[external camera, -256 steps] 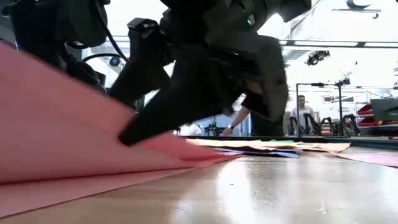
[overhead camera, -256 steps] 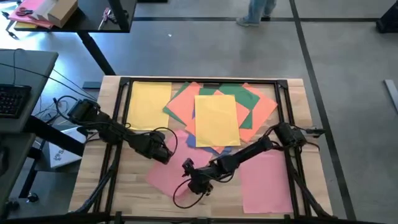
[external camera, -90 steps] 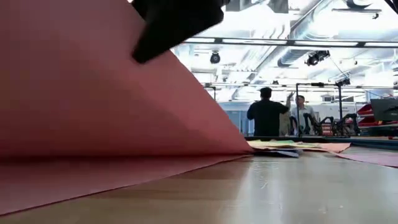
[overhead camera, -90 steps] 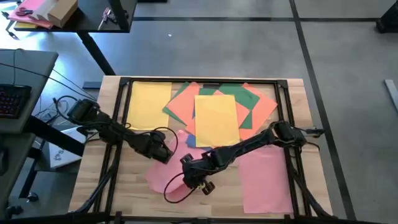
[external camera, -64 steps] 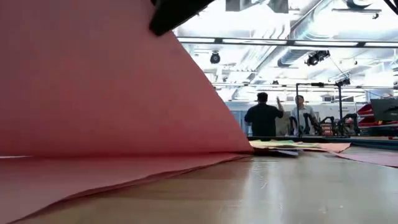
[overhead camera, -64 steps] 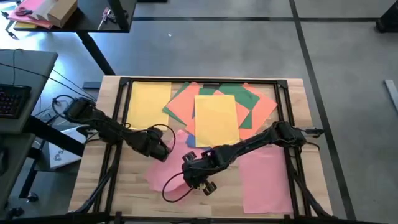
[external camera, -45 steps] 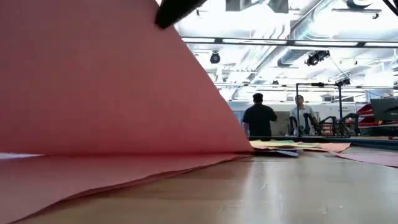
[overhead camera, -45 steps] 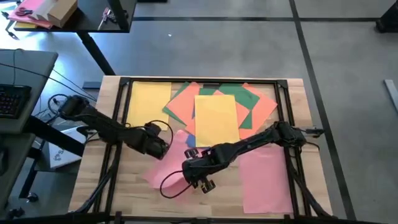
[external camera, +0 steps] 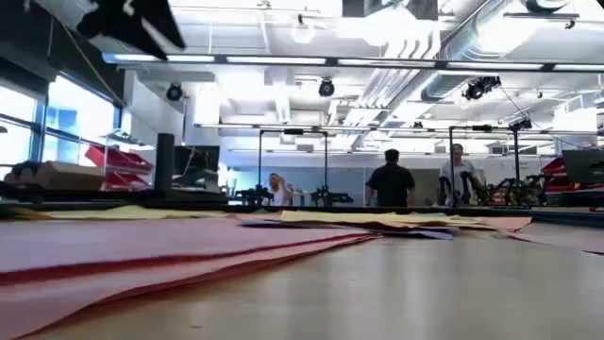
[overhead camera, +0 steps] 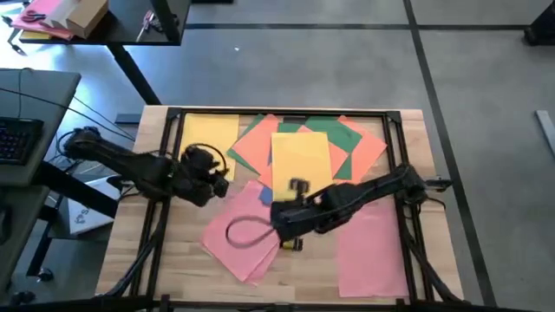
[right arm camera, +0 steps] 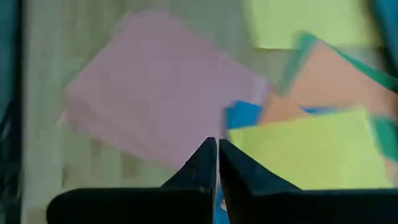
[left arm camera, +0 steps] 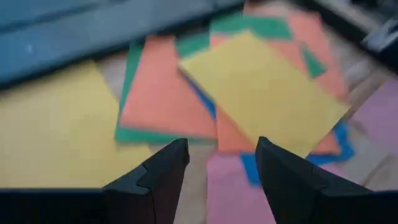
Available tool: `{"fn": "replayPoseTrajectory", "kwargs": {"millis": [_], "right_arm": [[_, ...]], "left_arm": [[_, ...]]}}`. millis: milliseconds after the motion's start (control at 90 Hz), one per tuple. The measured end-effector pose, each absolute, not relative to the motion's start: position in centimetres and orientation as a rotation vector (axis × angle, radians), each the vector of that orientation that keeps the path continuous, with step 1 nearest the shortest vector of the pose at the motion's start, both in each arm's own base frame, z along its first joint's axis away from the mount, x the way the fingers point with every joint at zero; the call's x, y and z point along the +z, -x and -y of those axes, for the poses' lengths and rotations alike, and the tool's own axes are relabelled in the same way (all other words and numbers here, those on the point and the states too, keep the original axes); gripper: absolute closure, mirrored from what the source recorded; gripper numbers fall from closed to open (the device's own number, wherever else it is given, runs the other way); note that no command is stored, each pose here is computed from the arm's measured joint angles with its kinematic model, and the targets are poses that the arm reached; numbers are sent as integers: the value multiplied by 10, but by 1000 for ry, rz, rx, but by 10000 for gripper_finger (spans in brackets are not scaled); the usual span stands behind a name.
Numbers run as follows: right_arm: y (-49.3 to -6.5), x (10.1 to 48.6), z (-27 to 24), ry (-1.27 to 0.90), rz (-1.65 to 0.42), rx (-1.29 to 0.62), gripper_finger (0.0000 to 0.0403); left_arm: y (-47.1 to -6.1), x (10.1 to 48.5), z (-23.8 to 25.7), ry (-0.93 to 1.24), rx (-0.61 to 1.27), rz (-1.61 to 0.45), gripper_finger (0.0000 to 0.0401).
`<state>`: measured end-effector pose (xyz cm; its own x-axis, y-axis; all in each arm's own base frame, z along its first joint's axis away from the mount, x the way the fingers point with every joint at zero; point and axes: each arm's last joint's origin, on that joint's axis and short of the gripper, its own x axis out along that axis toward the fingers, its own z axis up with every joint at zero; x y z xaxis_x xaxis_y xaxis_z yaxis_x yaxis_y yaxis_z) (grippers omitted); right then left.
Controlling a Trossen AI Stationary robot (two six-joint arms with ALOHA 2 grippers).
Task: Organize paper
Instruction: Stack the pink paper on top of the stacked pink papers
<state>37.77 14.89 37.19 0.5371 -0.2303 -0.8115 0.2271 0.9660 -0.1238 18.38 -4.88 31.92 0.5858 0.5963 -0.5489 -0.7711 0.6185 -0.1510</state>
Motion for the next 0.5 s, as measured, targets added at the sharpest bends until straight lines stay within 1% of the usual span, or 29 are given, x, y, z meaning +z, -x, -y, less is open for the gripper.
{"fn": "replayPoseTrajectory", "kwargs": {"millis": [100, 167, 233, 367, 500], "right_arm": [[-375, 375, -150, -39, -953, -283, 403], [-378, 373, -155, -35, -954, -244, 403], [-381, 367, -160, -5, -962, -215, 403], [-389, 347, -177, 154, -977, -194, 403], [-402, 332, -193, 317, -960, -68, 402]], "left_arm": [[-177, 333, 45, 307, 830, -423, 222], [-174, 334, 42, 266, 843, -417, 222], [-174, 330, 41, 255, 839, -456, 222], [-175, 306, 42, 280, 796, -613, 222], [-175, 268, 48, 348, 756, -803, 222]]}}
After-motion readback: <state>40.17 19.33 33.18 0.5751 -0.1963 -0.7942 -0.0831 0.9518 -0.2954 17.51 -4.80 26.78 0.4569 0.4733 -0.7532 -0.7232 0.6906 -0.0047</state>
